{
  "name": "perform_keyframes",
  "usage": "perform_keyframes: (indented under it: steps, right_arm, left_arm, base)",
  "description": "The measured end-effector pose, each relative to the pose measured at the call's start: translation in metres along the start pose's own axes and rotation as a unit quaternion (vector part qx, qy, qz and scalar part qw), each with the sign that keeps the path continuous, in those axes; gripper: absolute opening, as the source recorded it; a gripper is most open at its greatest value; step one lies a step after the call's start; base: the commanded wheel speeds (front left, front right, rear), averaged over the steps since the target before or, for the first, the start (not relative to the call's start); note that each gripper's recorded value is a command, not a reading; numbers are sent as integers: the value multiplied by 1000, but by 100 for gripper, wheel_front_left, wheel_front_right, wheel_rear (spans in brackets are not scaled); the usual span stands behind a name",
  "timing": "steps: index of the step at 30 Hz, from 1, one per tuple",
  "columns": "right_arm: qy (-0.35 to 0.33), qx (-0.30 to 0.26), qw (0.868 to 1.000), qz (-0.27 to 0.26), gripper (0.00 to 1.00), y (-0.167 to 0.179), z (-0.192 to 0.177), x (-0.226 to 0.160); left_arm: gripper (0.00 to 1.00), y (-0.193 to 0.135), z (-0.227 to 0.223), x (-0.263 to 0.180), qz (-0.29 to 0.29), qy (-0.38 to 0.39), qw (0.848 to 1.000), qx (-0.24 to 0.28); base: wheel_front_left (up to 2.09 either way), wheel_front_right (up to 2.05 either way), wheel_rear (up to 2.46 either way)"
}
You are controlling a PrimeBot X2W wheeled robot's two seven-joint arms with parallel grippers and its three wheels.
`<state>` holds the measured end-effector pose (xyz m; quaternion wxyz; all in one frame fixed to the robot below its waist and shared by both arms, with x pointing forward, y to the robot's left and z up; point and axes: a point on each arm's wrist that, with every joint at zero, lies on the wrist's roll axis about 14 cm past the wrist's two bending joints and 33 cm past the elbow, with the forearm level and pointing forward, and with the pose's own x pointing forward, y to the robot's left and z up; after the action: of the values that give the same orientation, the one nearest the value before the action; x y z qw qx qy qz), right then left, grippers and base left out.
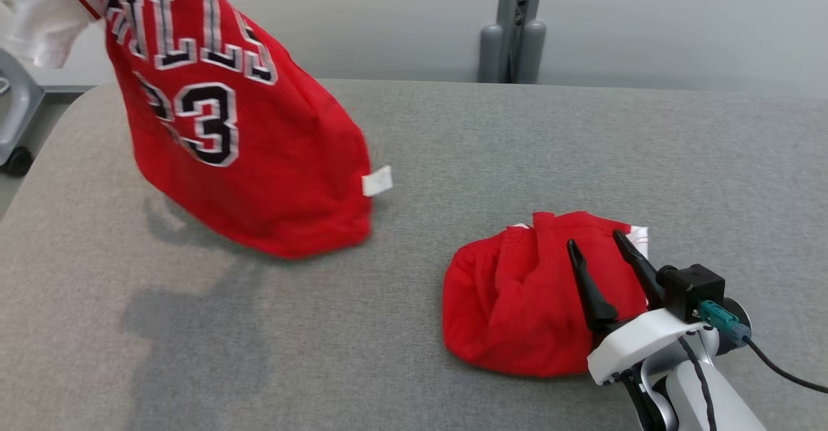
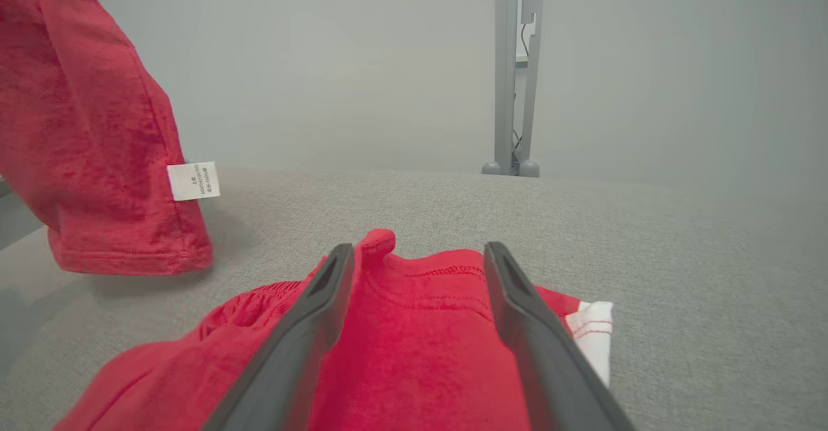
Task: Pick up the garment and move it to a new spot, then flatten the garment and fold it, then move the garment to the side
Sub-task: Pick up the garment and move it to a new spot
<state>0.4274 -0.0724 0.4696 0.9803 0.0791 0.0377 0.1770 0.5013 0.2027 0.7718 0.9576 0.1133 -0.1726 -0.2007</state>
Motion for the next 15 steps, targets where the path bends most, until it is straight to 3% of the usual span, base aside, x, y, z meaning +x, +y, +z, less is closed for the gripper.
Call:
perform_keyframes:
  steps: [7,15]
  right_arm:
    - [13,-2,1000,25,100,15,-11,14]
    - [31,-7,997,68,100,39,-26,37]
  left_arm:
    - [0,60,-2,-34,81,20,996,26]
    - [0,128,-26,-87,183,71,979,48]
  base:
    - [0,0,0]
    - [0,0,0]
